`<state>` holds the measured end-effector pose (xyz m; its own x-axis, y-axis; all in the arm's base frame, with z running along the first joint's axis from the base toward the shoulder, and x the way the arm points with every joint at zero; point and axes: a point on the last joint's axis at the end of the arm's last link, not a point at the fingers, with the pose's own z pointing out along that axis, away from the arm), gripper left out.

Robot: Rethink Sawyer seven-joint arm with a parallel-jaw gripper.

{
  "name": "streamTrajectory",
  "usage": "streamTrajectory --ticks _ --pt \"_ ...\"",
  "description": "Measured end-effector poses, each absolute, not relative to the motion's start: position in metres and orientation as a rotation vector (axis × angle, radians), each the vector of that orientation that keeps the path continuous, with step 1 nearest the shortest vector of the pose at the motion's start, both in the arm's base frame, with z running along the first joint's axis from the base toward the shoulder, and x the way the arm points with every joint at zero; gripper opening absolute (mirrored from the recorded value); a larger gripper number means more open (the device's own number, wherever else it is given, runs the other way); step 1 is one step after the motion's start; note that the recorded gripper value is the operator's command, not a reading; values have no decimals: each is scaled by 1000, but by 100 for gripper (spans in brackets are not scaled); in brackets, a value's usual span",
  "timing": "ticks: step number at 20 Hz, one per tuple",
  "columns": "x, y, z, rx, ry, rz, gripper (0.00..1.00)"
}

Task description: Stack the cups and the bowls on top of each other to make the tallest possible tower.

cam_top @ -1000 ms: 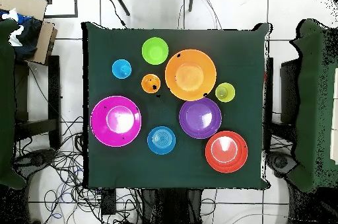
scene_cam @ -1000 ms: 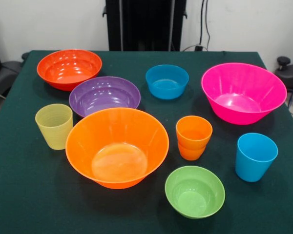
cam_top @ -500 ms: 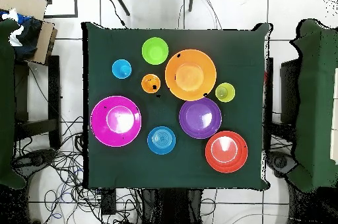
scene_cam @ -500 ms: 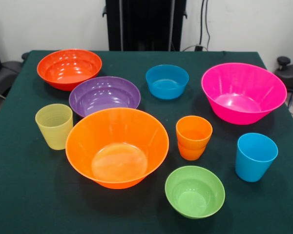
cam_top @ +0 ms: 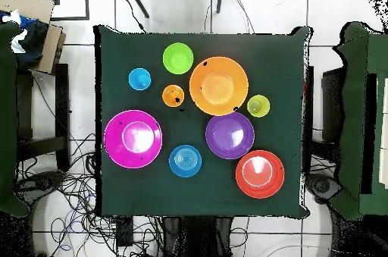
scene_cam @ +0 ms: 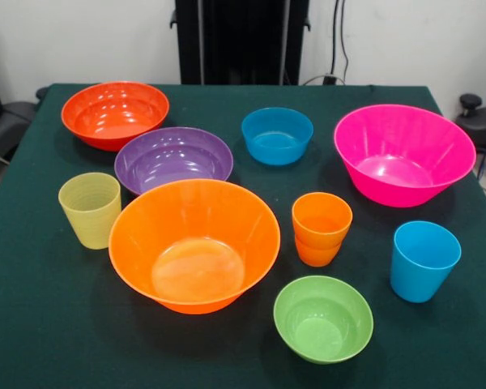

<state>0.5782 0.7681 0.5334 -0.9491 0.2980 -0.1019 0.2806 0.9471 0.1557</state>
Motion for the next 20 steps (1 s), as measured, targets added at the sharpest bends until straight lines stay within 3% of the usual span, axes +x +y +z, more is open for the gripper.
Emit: streamTrajectory --ticks 10,20 --pt "567 764 538 450 3038 163 0" --pt "537 744 589 469 3069 60 0"
